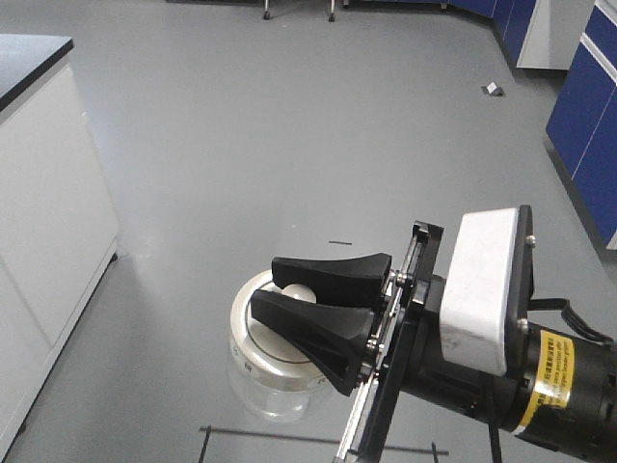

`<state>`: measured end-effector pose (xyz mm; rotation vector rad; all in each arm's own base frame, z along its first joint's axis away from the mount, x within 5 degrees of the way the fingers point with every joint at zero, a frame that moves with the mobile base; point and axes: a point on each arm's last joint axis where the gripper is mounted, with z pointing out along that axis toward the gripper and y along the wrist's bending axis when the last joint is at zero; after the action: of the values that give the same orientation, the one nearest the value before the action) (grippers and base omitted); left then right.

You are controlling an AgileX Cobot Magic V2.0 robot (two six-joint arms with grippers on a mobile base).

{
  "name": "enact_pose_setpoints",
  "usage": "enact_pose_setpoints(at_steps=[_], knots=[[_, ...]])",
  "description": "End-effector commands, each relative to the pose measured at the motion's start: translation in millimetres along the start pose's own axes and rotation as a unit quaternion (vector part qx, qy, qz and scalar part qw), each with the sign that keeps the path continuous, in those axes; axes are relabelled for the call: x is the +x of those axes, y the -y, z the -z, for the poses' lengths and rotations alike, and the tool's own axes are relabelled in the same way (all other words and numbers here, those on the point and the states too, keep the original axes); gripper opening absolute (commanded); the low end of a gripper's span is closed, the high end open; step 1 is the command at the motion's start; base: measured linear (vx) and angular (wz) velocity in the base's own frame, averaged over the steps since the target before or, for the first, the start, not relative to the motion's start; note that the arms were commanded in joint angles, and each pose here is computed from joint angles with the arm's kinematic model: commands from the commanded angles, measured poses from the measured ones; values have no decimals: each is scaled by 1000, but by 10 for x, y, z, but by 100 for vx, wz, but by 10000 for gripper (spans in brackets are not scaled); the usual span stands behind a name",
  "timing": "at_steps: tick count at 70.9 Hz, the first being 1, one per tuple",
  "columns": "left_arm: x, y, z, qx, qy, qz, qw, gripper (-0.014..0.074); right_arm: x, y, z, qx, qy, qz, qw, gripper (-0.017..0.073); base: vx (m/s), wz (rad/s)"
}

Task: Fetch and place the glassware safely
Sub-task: 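Carry the jar in the right gripper while driving across the lab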

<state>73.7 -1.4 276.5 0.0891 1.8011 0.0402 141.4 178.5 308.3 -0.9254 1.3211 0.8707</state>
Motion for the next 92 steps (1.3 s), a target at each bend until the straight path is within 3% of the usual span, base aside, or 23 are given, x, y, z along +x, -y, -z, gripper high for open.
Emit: enact_pose_setpoints(at_steps=[1, 92], knots=[[-139, -6, 18, 0, 41, 6, 999, -7, -237, -31, 22, -15, 65, 4, 998, -3, 55, -12], [-139, -6, 18, 0, 41, 6, 999, -7, -235, -29, 21, -15, 64, 4, 998, -3, 57, -7]])
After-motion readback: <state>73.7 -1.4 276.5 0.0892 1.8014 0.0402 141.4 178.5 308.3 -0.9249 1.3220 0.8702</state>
